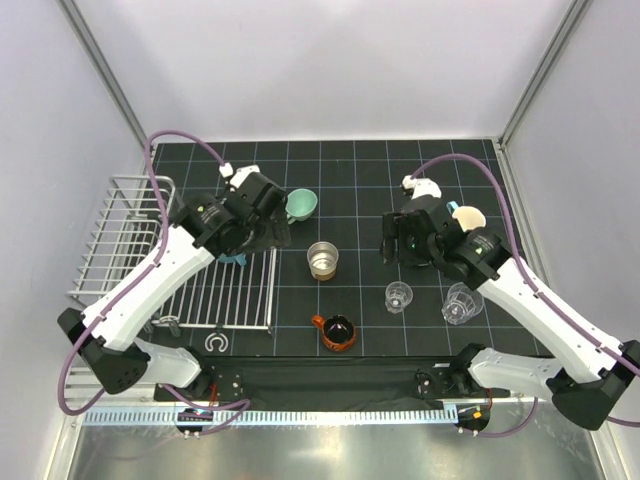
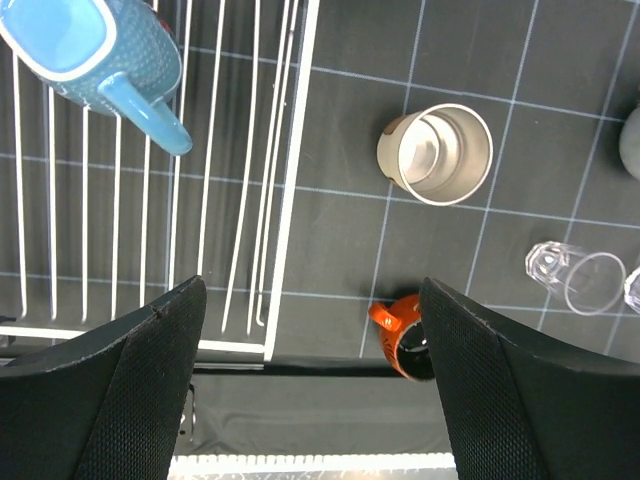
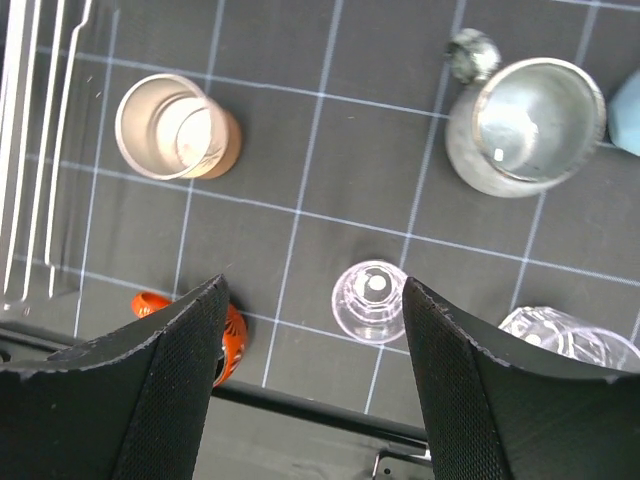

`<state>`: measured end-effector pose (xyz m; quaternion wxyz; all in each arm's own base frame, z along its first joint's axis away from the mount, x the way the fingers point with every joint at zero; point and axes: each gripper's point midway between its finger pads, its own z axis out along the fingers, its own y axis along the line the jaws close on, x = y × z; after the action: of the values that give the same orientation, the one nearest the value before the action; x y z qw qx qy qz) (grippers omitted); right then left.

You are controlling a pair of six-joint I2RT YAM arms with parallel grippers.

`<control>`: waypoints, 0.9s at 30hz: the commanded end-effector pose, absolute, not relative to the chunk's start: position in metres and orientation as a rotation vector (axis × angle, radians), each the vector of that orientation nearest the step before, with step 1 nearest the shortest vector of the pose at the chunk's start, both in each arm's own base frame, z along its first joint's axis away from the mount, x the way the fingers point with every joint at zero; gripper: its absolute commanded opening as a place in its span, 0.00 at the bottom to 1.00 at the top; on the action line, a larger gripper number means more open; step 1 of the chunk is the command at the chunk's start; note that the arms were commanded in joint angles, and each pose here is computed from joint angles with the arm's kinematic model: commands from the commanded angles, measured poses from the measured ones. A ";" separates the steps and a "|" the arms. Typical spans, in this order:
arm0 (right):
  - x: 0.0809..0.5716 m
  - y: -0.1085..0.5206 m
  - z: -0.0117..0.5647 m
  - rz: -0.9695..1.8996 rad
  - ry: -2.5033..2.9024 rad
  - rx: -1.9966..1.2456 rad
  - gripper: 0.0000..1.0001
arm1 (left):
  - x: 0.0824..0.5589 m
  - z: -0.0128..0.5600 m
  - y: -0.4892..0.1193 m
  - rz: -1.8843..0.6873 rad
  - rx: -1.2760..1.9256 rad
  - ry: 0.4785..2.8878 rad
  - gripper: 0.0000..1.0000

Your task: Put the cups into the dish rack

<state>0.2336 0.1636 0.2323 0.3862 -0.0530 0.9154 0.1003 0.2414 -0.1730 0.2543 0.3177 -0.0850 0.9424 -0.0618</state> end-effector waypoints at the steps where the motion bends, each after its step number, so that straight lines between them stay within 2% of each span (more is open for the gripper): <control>1: 0.236 0.151 0.238 0.257 2.324 -0.046 0.72 | 0.251 0.257 -0.170 -0.125 -0.252 2.418 0.85; 6: 0.236 0.141 0.230 0.274 2.383 0.013 0.72 | 0.255 0.236 -0.170 -0.077 -0.291 2.442 0.88; 9: 0.234 0.146 0.232 0.316 2.387 0.006 0.72 | 0.258 0.225 -0.154 0.079 -0.452 2.430 0.99; 11: 0.233 0.147 0.233 0.328 2.389 0.006 0.72 | 0.264 0.225 -0.148 0.156 -0.471 2.407 1.00; 16: 0.226 0.146 0.237 0.349 2.385 0.011 0.72 | 0.282 0.197 -0.139 0.308 -0.542 2.347 0.92; 22: 0.218 0.138 0.240 0.347 2.374 0.014 0.72 | 0.286 0.158 -0.131 0.428 -0.571 2.401 0.85; 24: 0.216 0.138 0.236 0.349 2.383 0.020 0.72 | 0.286 0.154 -0.126 0.458 -0.571 2.400 0.79; 27: 0.216 0.137 0.233 0.350 2.382 0.036 0.72 | 0.284 0.149 -0.117 0.475 -0.547 2.388 0.78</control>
<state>0.2178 0.1381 0.2350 0.3597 0.0036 0.9237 0.1317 0.2767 -0.1290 0.1424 0.2817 -0.1929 0.9240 0.1721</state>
